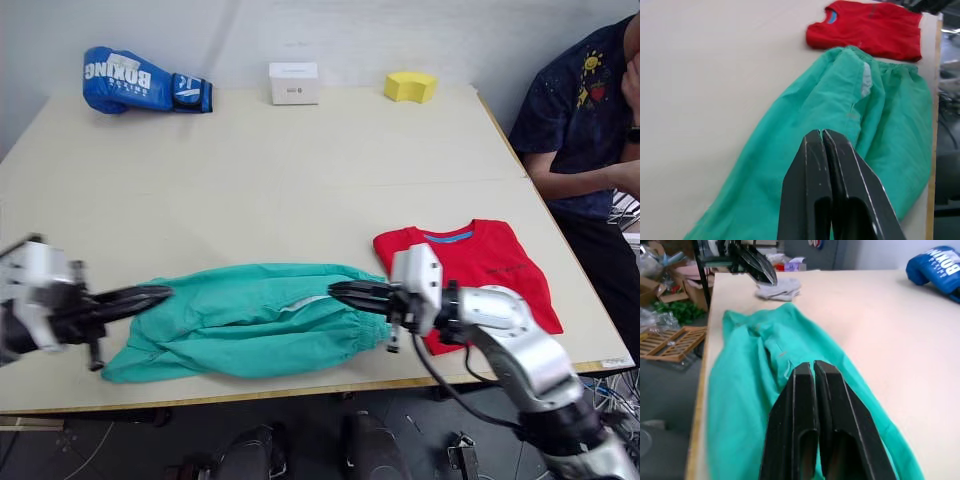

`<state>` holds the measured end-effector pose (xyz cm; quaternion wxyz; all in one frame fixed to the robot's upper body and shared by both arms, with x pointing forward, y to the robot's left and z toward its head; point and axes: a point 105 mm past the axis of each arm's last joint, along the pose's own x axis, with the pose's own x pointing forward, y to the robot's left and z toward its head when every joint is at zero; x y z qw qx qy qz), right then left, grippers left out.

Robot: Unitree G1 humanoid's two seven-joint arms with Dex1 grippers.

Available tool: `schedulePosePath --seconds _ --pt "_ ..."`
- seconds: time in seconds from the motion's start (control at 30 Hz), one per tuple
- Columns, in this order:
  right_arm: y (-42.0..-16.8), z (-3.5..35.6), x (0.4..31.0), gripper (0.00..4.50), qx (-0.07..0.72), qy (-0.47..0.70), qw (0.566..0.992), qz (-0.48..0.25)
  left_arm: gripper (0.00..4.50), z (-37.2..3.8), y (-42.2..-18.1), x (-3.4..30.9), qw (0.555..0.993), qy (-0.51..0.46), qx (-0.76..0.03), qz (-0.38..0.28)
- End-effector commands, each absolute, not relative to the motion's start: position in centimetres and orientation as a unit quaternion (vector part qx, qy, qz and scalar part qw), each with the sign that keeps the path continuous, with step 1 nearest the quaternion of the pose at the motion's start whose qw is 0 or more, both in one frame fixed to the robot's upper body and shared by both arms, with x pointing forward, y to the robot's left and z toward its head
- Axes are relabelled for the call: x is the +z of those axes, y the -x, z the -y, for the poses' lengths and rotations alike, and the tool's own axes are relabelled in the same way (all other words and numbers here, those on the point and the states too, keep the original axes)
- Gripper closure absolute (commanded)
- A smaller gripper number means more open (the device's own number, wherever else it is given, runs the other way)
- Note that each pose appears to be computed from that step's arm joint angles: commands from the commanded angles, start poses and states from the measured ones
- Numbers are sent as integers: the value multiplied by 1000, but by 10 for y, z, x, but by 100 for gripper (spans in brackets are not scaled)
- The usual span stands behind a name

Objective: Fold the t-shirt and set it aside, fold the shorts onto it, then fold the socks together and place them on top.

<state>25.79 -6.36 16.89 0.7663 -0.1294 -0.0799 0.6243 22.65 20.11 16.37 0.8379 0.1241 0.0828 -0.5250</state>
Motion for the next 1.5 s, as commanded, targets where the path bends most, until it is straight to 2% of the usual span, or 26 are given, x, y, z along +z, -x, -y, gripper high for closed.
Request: schedulePosePath --seconds 0.03,0.17,0.3,0.4,0.47,0.63,0.83,0.97,1.03,1.17,1.23,1.33,1.4,1.5 --pt "-257 50 144 447 635 183 747 77 450 -174 -219 151 807 -145 -568 -71" --pt "-259 37 121 447 642 201 737 64 450 -172 -230 127 803 -248 -541 -29" --pt "-265 44 97 447 633 258 728 48 450 -173 -248 112 831 -245 -498 -22" --pt "-281 56 90 447 593 255 762 43 450 -177 -261 105 852 -256 -455 -22" --pt "-289 66 87 447 573 255 778 34 450 -185 -277 110 880 -261 -397 -2" --pt "-297 79 85 447 544 260 797 30 450 -209 -309 118 938 -206 -279 12" --pt "-291 79 81 447 556 258 789 28 450 -215 -329 109 965 -123 -232 -22" --pt "-294 83 85 447 544 252 800 34 450 -230 -323 91 969 -95 -211 -84" --pt "-302 90 95 447 518 235 822 39 450 -245 -316 87 973 -86 -187 -101" --pt "-318 92 131 447 469 187 860 75 450 -254 -300 96 973 -73 -202 -82" --pt "-320 83 147 447 468 175 861 93 450 -247 -292 105 968 -62 -237 -57" --pt "-316 49 164 447 491 169 845 125 450 -236 -280 117 955 -61 -288 -29" --pt "-314 25 163 447 499 168 840 130 450 -226 -272 119 942 -78 -324 -24" --pt "-312 -4 150 447 508 177 835 120 450 -226 -268 114 947 -92 -308 -26"
